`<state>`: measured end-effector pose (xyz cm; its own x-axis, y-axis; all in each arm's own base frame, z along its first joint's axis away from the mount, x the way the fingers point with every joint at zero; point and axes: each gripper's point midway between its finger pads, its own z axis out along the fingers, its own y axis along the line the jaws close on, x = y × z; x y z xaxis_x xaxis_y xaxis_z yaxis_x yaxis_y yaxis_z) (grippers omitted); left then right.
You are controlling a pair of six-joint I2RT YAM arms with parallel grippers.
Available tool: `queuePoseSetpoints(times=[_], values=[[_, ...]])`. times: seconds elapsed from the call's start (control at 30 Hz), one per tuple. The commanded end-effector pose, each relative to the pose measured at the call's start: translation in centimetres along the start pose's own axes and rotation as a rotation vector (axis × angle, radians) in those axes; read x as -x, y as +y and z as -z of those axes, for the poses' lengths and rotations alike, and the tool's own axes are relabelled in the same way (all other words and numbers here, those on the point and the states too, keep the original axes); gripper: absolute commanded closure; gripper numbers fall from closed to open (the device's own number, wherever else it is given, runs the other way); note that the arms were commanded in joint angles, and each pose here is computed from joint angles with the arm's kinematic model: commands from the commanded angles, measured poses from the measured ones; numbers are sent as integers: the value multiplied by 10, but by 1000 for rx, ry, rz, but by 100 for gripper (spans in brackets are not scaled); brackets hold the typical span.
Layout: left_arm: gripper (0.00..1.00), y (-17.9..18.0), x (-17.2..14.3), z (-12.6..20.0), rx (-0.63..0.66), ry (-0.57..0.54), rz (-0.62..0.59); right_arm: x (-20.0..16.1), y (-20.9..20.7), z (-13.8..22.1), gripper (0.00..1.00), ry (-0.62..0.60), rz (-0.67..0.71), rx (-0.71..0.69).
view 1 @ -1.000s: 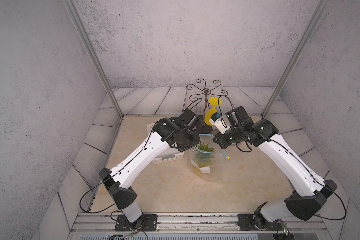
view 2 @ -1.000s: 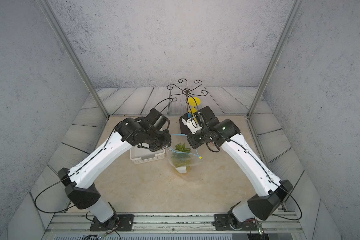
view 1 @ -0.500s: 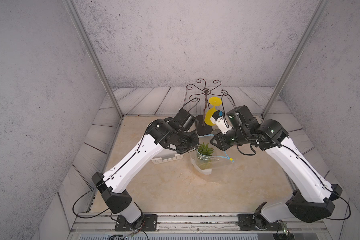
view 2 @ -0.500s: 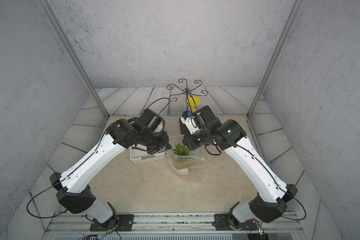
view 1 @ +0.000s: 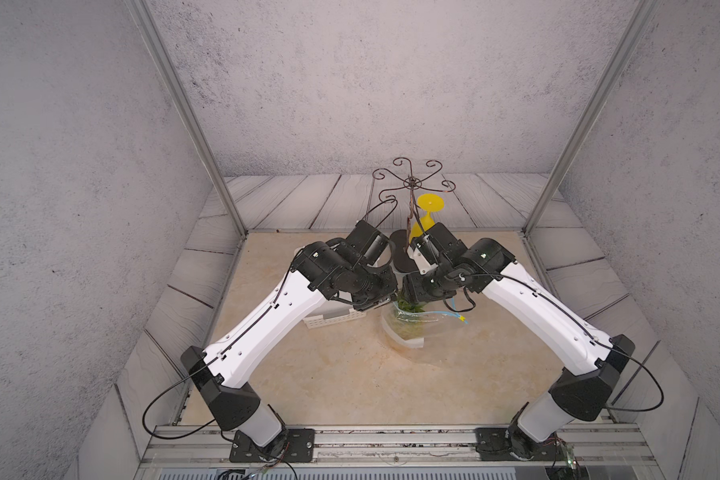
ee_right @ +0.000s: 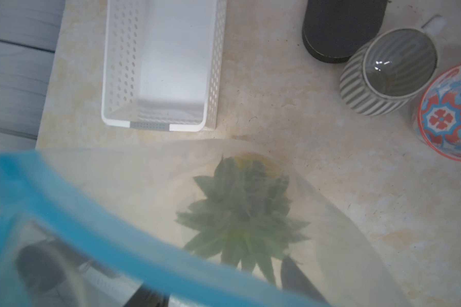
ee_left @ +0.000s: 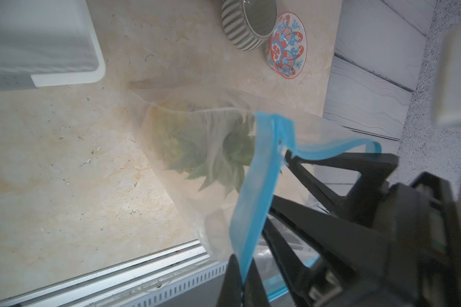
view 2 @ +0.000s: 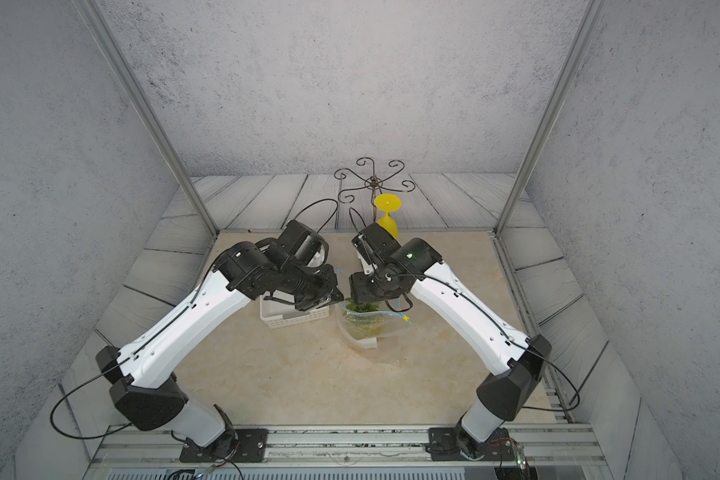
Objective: Open the zip-top bag and take out the pineapple
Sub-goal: Pick up the pineapple from the zipper food storage bag.
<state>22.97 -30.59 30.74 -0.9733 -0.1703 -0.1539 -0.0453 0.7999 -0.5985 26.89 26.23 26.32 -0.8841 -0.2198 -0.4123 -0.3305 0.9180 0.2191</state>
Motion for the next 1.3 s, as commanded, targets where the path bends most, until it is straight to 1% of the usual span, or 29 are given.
queuePoseSetpoints(times=[0.0,0.07,0.2,0.4,0.5,0.6,0.63,0.73,0.83,0.87,0.9,0.93,0.97,1.0,1.07,1.1,1.17,1.2,1.27], values=[[100,-1,0,6,-26,-10,7,9,-11,-20,29,-26,-26,-79],[100,0,0,6,-29,-13,9,6,-13,-30,27,-10,-21,-94],[100,-1,0,3,-37,-11,12,0,-8,-49,26,14,-23,-63],[100,-4,3,-13,-50,-3,26,-14,-6,-73,23,42,-48,-67],[100,-9,6,-17,-57,-1,31,-18,-12,-88,23,50,-47,-96],[100,-10,7,-17,-60,-5,29,-23,-18,-96,26,70,-46,-130],[100,-10,7,-17,-59,-5,29,-24,-20,-97,28,72,-47,-137],[100,-8,7,-17,-50,-9,27,-26,-22,-96,41,70,-48,-141],[100,-4,9,-13,-38,-32,26,-23,-23,-80,70,44,-46,-137],[96,-3,11,-9,-35,-48,24,-20,-23,-70,82,21,-41,-136],[87,-1,13,-5,-28,-67,24,-16,-25,-58,91,-12,-41,-141],[79,1,15,-1,-21,-87,23,-11,-24,-48,95,-44,-39,-132],[72,6,18,4,-11,-111,28,-5,-24,-34,99,-81,-33,-124],[67,12,22,8,-1,-134,41,-1,-22,-24,100,-104,-26,-113],[60,27,30,17,15,-190,94,6,-16,-6,100,-130,-4,-87],[58,34,35,21,15,-223,123,8,-14,0,100,-134,3,-78],[50,53,47,29,19,-288,197,12,-9,11,100,-140,17,-54],[48,61,51,31,20,-303,232,13,-7,15,100,-141,18,-46],[47,78,57,29,31,-308,311,18,-4,28,100,-156,21,-24]])
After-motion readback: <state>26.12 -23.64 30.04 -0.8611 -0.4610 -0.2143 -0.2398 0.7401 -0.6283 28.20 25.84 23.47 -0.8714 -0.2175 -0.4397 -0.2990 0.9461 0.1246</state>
